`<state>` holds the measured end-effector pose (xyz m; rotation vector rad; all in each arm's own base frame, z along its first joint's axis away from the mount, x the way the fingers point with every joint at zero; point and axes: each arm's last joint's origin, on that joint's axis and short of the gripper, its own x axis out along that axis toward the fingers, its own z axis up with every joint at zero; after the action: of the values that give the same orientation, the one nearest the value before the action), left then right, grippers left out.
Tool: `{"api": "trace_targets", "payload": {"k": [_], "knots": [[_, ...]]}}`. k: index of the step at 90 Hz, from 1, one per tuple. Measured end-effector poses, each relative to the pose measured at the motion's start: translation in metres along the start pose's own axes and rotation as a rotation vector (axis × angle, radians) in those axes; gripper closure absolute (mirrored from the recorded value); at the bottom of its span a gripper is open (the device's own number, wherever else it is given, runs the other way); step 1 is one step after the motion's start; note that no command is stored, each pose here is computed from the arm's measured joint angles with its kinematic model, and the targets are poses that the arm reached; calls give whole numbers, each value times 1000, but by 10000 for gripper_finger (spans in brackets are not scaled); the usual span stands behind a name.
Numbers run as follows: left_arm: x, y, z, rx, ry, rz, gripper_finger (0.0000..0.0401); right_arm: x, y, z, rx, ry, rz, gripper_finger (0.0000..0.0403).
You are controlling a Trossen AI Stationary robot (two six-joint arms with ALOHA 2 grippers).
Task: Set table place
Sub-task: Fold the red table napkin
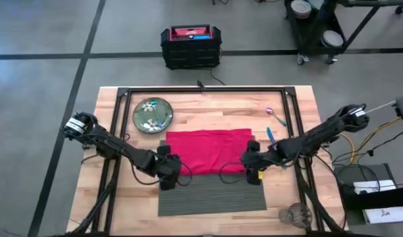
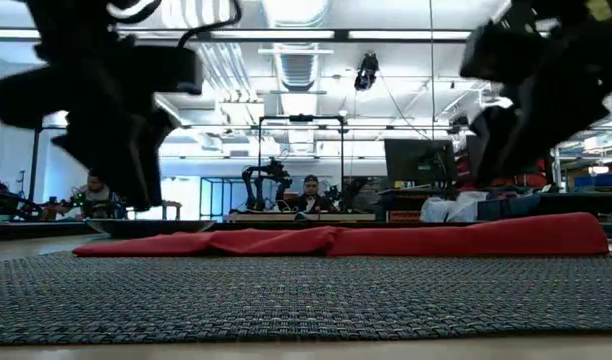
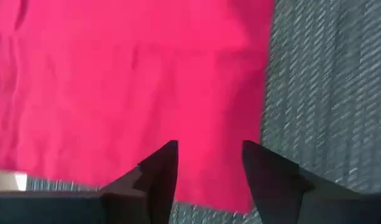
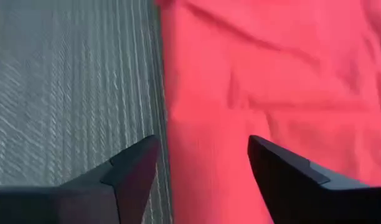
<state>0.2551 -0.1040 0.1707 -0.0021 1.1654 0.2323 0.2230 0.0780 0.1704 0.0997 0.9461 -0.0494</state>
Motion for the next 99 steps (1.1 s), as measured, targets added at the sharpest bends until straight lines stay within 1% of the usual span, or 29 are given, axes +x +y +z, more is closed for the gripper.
{"api": "trace_targets", "payload": {"k": [11,19,26,36,46,52,64,73,82,92,99], "knots": [[7,0,-5,-1,-22,-12,264,12,2,-4,-30,51,-19,192],[9,-1,-4,8,-57,-33,274,18,4,-5,-57,74,-19,202],[10,-3,-1,32,-94,-52,280,21,4,-6,-73,86,-22,208],[12,-3,-3,72,-100,-52,284,24,4,-7,-79,96,-30,213],[20,1,-13,60,-63,-35,285,30,4,-12,-94,142,-48,221],[25,3,-22,32,-20,-53,285,33,3,-16,-94,187,-66,228],[29,3,-34,-36,36,-103,285,32,0,-23,-94,282,-90,245],[30,2,-42,-33,84,-104,285,26,-2,-24,-98,300,-95,255],[24,0,-35,-28,77,-120,285,18,-1,-18,-122,295,-93,263],[13,-5,-21,0,41,-140,285,12,7,5,-131,193,-58,270],[6,-11,-10,15,-20,-166,285,14,10,7,-144,173,-42,274]]}}
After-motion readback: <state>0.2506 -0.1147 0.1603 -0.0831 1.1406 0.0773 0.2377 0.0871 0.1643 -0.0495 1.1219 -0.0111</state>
